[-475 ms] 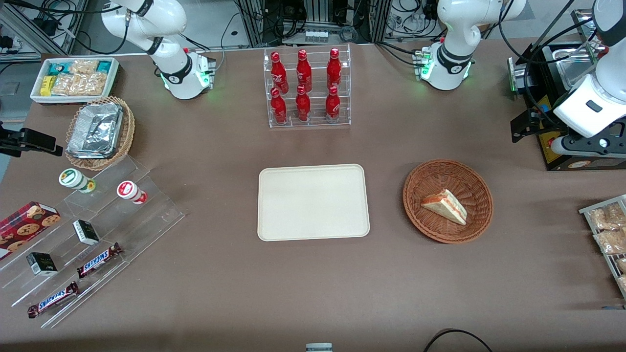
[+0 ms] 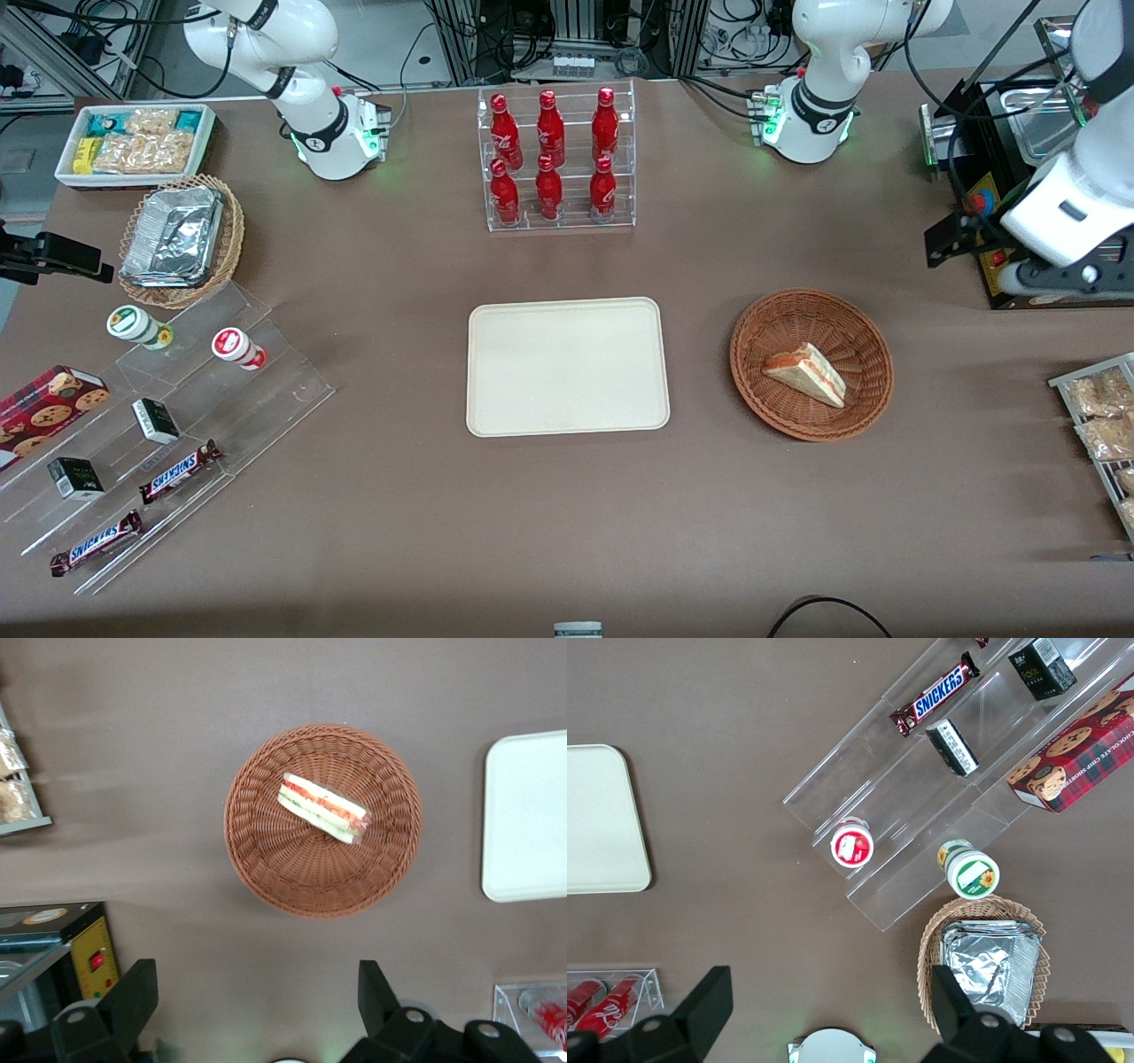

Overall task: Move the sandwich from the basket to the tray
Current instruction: 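Move the left gripper over the wrapped sandwich in the wicker basket, then lower the left gripper and close it on the wrapped sandwich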

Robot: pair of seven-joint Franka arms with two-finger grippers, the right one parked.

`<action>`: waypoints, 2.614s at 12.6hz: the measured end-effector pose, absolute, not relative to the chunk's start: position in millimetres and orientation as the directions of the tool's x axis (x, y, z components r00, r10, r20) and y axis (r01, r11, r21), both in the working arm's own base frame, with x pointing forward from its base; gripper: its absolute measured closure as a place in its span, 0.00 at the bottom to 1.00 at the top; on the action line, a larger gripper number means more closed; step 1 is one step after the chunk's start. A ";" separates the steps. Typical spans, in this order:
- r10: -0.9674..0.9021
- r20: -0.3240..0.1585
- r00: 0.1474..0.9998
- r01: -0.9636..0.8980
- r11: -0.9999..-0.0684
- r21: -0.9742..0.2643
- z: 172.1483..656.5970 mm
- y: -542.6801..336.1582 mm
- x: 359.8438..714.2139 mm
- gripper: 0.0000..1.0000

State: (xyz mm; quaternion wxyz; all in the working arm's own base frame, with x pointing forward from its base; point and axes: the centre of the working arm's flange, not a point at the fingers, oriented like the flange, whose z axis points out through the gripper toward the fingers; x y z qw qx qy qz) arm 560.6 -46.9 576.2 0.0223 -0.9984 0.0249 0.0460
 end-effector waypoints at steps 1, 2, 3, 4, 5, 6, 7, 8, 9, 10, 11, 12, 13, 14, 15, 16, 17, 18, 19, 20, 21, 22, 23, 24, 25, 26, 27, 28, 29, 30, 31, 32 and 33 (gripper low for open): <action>-0.013 -0.093 0.996 -0.017 -0.999 -0.044 553.3 -48.8 565.8 0.00; 0.037 -0.086 0.996 0.033 -0.998 -0.047 530.4 -52.7 569.8 0.00; 0.099 -0.068 0.993 0.096 -0.994 -0.049 507.2 -61.9 572.6 0.00; 0.166 -0.048 0.985 0.164 -0.985 -0.047 483.9 -74.2 573.4 0.00; 0.235 -0.025 0.972 0.234 -0.971 -0.041 460.0 -86.1 572.4 0.00; 0.301 -0.006 0.953 0.301 -0.953 -0.033 437.5 -93.2 569.5 0.00; 0.364 0.005 0.932 0.364 -0.931 -0.026 418.3 -96.6 564.9 0.00; 0.412 0.011 0.911 0.412 -0.911 -0.020 405.0 -98.2 560.7 0.00; 0.456 0.020 0.890 0.456 -0.890 -0.011 395.9 -99.1 557.9 0.00; 0.498 0.030 0.867 0.498 -0.867 0.007 388.1 -100.0 556.1 0.00; 0.543 0.037 0.839 0.542 -0.839 0.039 378.6 -101.1 554.0 0.00; 0.586 0.043 0.809 0.583 -0.810 0.071 365.6 -102.8 551.0 0.00; 0.622 0.047 0.782 0.616 -0.782 0.090 351.2 -106.3 547.5 0.00; 0.648 0.044 0.760 0.642 -0.760 0.099 337.1 -112.7 544.8 0.00; 0.668 0.040 0.743 0.661 -0.743 0.105 324.3 -120.2 543.7 0.00; 0.679 0.033 0.733 0.673 -0.732 0.107 313.8 -125.8 543.5 0.00; 0.684 0.025 0.729 0.679 -0.727 0.101 304.6 -128.2 543.4 0.00; 0.687 0.018 0.727 0.683 -0.725 0.094 297.7 -127.8 543.4 0.00; 0.688 0.012 0.725 0.685 -0.723 0.087 292.8 -127.1 543.2 0.00; 0.689 0.009 0.725 0.686 -0.723 0.084 290.2 -126.6 543.2 0.00; 0.690 0.007 0.724 0.687 -0.722 0.082 288.5 -126.3 543.1 0.00; 0.691 0.004 0.723 0.688 -0.721 0.078 285.8 -126.0 543.0 0.00; 0.691 -0.001 0.723 0.689 -0.721 0.073 281.5 -125.7 542.7 0.00; 0.692 -0.005 0.722 0.691 -0.720 0.068 277.3 -125.4 542.6 0.00; 0.693 -0.008 0.721 0.692 -0.719 0.065 273.3 -124.9 542.5 0.00; 0.694 -0.012 0.720 0.694 -0.718 0.061 269.3 -124.2 542.5 0.00; 0.696 -0.014 0.718 0.696 -0.716 0.058 265.9 -122.9 542.7 0.06; 0.699 -0.014 0.715 0.699 -0.713 0.058 263.5 -121.1 543.3 0.07; 0.702 -0.015 0.712 0.701 -0.711 0.058 262.0 -119.3 543.9 0.14; 0.703 -0.017 0.711 0.703 -0.709 0.056 260.4 -118.2 544.0 0.26; 0.704 -0.018 0.710 0.704 -0.708 0.054 258.9 -117.6 544.0 0.40; 0.704 -0.018 0.710 0.704 -0.708 0.054 258.6 -117.5 544.3 0.51; 0.704 -0.017 0.710 0.704 -0.708 0.056 259.6 -117.6 545.2 0.61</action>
